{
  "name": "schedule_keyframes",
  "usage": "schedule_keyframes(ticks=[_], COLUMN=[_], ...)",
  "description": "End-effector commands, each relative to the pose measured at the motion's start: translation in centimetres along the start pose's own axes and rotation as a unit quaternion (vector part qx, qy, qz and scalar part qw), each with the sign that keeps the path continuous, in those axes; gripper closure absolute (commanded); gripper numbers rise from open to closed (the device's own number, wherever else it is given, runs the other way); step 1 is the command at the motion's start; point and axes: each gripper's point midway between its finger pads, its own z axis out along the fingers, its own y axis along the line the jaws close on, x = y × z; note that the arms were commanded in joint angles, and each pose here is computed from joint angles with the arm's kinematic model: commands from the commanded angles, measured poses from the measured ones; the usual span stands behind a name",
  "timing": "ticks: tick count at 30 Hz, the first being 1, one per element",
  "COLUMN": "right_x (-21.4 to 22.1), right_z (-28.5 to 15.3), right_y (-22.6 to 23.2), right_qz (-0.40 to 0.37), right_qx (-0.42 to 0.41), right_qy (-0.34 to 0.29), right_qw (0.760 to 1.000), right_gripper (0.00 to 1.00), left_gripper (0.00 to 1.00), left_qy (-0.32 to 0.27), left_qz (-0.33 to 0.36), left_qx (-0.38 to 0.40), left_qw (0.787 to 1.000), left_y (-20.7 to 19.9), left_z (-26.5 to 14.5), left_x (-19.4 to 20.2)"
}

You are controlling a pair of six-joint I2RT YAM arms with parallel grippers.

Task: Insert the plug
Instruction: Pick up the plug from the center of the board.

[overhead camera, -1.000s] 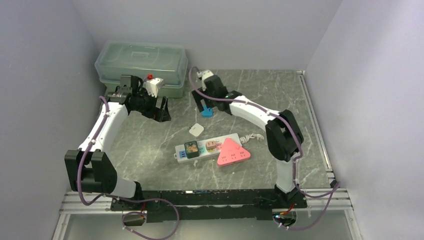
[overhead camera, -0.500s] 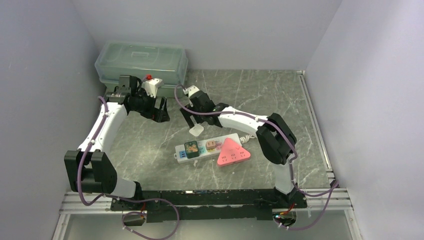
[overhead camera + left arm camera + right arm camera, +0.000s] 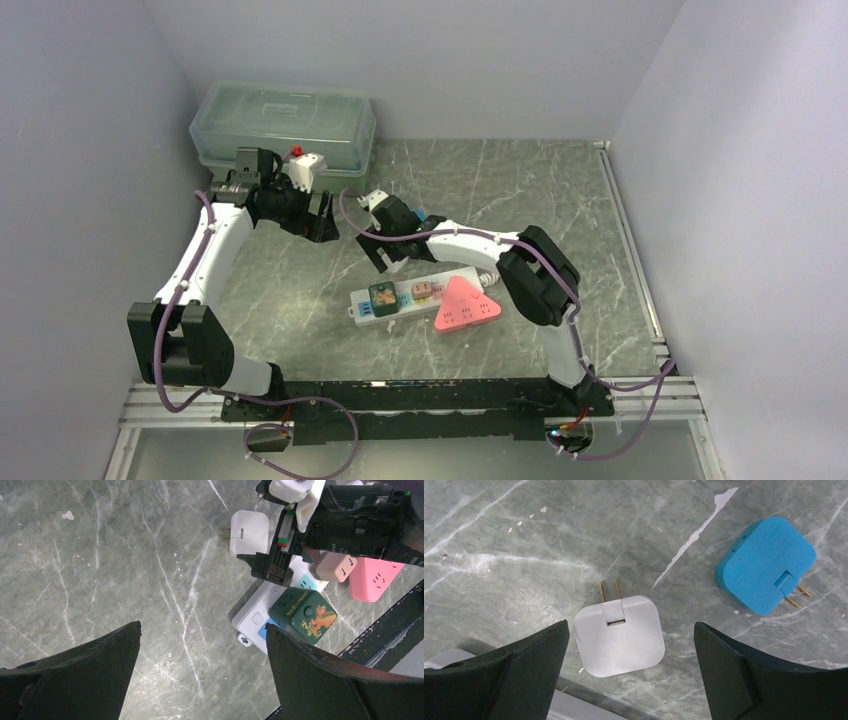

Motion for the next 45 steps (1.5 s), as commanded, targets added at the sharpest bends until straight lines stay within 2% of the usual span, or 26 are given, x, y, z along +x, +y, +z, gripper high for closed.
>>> schedule_keyframes(ticks=[1,12,14,18,20,24,30,33,38,45], right_x=[1.6,2.6,2.4,1.9,1.4,-0.8,-7.6,-11.0,-14.0,-14.0], right_z=[0.6,2.1,2.2,2.0,1.6,-0.2,-5.0,-8.6,-13.9,-19.5], right_y=[0.5,0.6,0.6,0.6,0.5,-0.1,-1.4,-1.5,0.0,2.7], right_qz=[-0.014,-0.012,-0.013,-0.01,-0.01,-0.011,0.001,0.021,0.036,0.008], right_qx=[-0.008,-0.006,-0.007,-0.006,-0.003,0.009,0.017,-0.006,-0.073,-0.171], right_qy=[0.021,0.036,0.033,0.031,0.025,0.0,-0.08,-0.133,-0.212,-0.286], right_qw=[1.0,0.999,0.999,0.999,1.0,1.0,0.997,0.991,0.974,0.943], right_gripper=[0.02,0.15,0.22,0.52,0.58,0.6,0.62,0.62,0.62,0.62], left_gripper=[0.0,0.0,0.0,0.0,0.0,0.0,0.0,0.0,0.0,0.0], left_qy=[-0.037,-0.042,-0.042,-0.04,-0.041,-0.042,-0.05,-0.061,-0.084,-0.127], left_qz=[0.018,0.022,0.021,0.023,0.024,0.025,0.041,0.079,0.144,0.085], left_qx=[-0.003,-0.005,-0.005,-0.005,-0.004,0.001,0.02,0.046,0.09,0.141], left_qw=[0.999,0.999,0.999,0.999,0.999,0.999,0.998,0.994,0.982,0.978], left_y=[-0.5,-0.5,-0.5,-0.5,-0.6,-0.7,-1.5,-2.7,-5.0,-7.8], left_z=[-1.6,-1.8,-1.8,-1.8,-1.8,-1.8,-2.5,-3.3,-4.9,-6.8], left_x=[-2.3,-2.7,-2.6,-2.5,-2.5,-2.7,-3.9,-4.6,-5.1,-8.0])
